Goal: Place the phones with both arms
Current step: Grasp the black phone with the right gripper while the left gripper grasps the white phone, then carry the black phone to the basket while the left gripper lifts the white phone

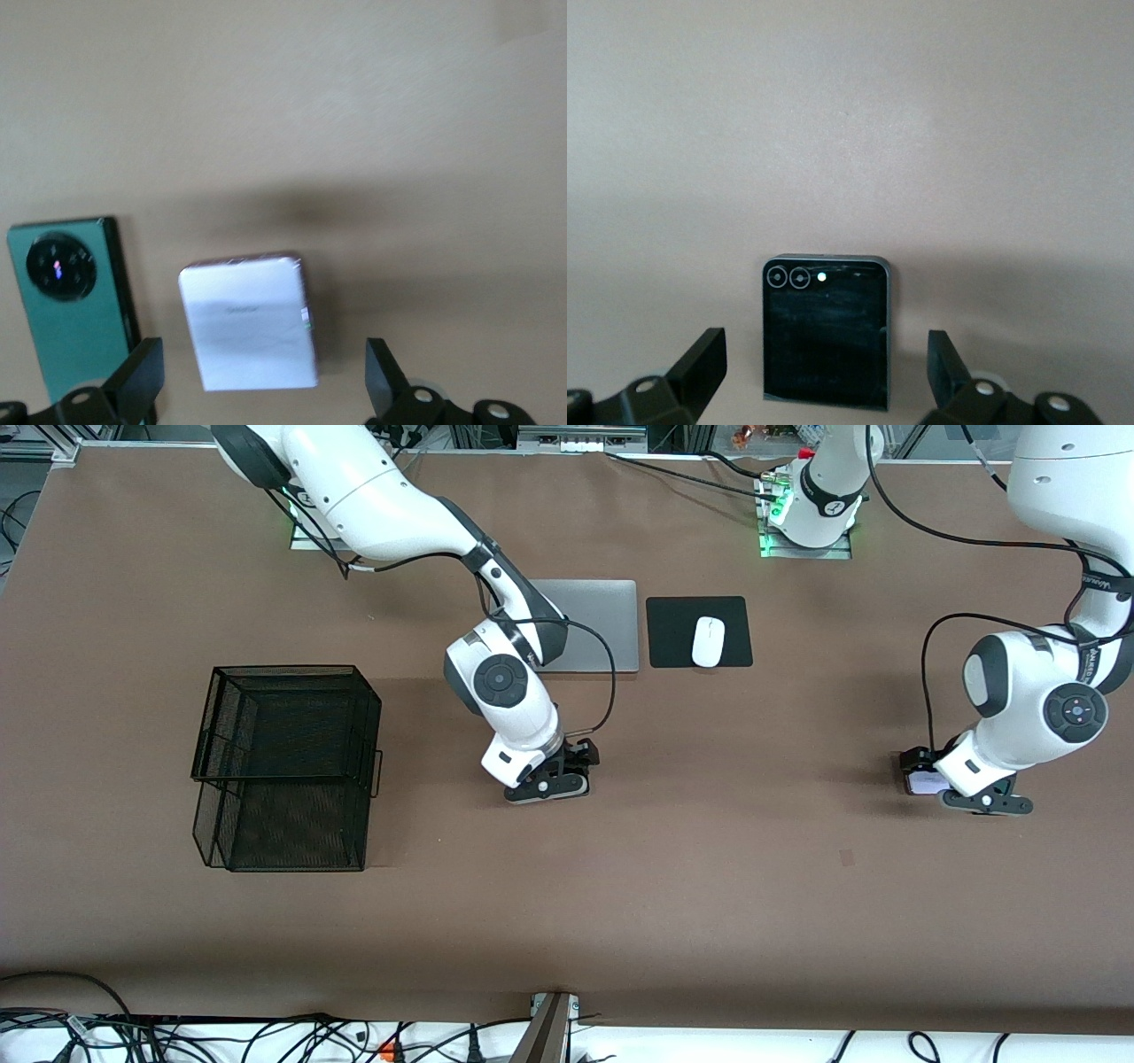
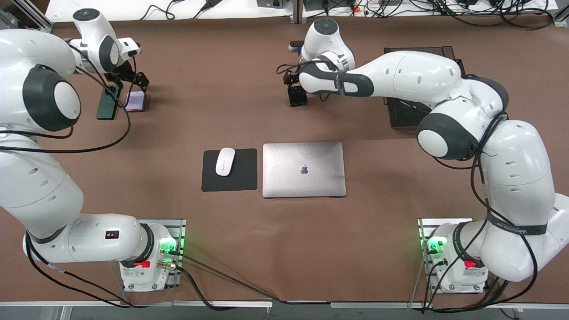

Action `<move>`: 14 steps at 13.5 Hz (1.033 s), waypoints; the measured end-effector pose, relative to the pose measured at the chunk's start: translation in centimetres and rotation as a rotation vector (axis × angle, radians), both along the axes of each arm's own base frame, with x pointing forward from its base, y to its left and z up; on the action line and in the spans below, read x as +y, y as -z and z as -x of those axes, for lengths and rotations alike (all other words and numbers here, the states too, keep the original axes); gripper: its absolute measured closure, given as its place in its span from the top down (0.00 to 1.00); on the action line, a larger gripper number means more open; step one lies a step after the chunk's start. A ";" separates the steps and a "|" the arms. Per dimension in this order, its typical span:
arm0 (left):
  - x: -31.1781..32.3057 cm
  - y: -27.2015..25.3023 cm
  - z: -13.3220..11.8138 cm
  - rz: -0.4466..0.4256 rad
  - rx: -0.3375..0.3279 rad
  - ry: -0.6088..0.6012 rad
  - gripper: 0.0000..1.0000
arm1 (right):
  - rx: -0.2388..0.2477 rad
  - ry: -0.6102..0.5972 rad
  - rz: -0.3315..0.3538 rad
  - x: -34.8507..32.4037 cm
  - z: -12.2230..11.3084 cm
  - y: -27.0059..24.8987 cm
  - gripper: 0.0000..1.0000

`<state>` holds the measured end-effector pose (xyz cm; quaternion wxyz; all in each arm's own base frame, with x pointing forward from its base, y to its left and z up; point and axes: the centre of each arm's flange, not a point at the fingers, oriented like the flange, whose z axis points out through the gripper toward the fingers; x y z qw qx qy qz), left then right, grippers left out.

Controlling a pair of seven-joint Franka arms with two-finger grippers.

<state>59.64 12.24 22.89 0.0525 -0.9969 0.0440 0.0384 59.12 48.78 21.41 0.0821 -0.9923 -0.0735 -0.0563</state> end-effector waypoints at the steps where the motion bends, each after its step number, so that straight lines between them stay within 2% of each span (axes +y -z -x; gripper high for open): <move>1: 0.7 0.4 0.5 0.003 -0.007 -0.024 1.00 | -0.004 -0.009 0.008 0.2 0.1 0.4 1.00; 6: 2.3 3.0 3.0 0.014 -0.057 -0.083 1.00 | -0.021 -0.042 0.032 1.4 1.2 1.7 1.00; 10: 2.3 3.7 3.6 0.016 -0.077 -0.097 1.00 | -0.032 -0.061 0.046 2.0 1.9 3.3 1.00; 14: 2.4 4.6 3.9 0.018 -0.072 -0.099 1.00 | -0.063 -0.111 0.097 2.6 2.7 4.3 1.00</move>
